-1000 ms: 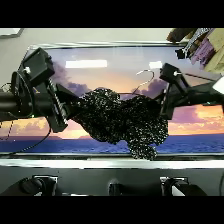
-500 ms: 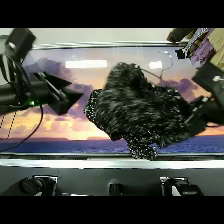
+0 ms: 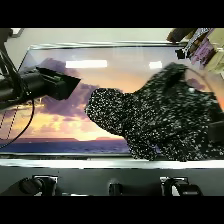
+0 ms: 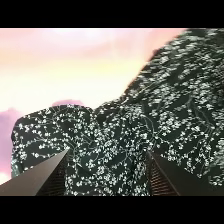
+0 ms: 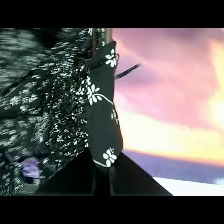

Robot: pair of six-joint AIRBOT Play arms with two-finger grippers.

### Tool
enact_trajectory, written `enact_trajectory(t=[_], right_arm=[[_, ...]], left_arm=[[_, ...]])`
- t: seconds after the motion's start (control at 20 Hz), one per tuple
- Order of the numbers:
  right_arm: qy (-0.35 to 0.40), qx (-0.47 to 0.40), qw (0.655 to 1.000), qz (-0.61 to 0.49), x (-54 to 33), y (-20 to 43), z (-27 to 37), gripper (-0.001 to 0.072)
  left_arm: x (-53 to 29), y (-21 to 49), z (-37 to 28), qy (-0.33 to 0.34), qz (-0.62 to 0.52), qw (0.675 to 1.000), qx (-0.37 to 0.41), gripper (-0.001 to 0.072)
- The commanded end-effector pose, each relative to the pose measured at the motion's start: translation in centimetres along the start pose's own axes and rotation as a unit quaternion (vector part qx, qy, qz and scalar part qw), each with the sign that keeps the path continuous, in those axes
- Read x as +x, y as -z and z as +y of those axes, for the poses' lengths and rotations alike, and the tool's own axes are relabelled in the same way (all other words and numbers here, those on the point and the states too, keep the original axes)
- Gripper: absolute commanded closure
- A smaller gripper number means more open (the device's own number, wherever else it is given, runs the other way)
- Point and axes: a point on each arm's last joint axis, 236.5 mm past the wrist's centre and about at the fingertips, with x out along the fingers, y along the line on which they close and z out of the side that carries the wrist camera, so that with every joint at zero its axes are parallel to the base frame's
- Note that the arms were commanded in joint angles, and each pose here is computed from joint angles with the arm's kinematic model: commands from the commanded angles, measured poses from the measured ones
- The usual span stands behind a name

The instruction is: Fold the clothes and pants, and hang the long-sleeved shirts on hangers.

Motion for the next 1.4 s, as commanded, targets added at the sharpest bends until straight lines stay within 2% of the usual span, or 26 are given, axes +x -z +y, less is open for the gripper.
enact_trajectory(t=[0.0,0.15,0.25,0.45,0.8,1.1,1.35], right_arm=[[0.104,0.150,0.983,-0.004,-1.5,0.7,-4.9,0.0689],[0.181,0.254,0.949,-0.050,-4.1,-1.3,-9.2,0.0690],[0.231,0.292,0.926,-0.061,-5.0,-2.8,-11.9,0.0690],[0.340,0.302,0.887,-0.081,-7.1,-7.2,-17.6,0.0690],[0.422,0.314,0.827,-0.199,-10.6,-14.8,-22.7,0.0691],[0.482,0.301,0.788,-0.236,-12.7,-15.7,-25.0,0.0691],[0.502,0.382,0.747,-0.207,-13.4,-10.0,-30.2,0.0692]], left_arm=[[0.0,-0.2,0.1,-0.002,-0.004,1.000,-0.012,0.0159],[0.0,-0.2,0.1,-0.002,-0.004,1.000,-0.012,0.0160],[0.0,-0.2,0.1,-0.002,-0.003,1.000,-0.012,0.0160],[0.0,-0.2,0.1,-0.002,-0.004,1.000,-0.012,0.0160],[0.5,0.0,0.2,-0.004,0.002,1.000,-0.012,0.0160],[1.9,0.8,0.5,-0.007,0.017,1.000,-0.013,0.0160],[2.2,0.9,0.5,-0.007,0.020,1.000,-0.014,0.0160]])
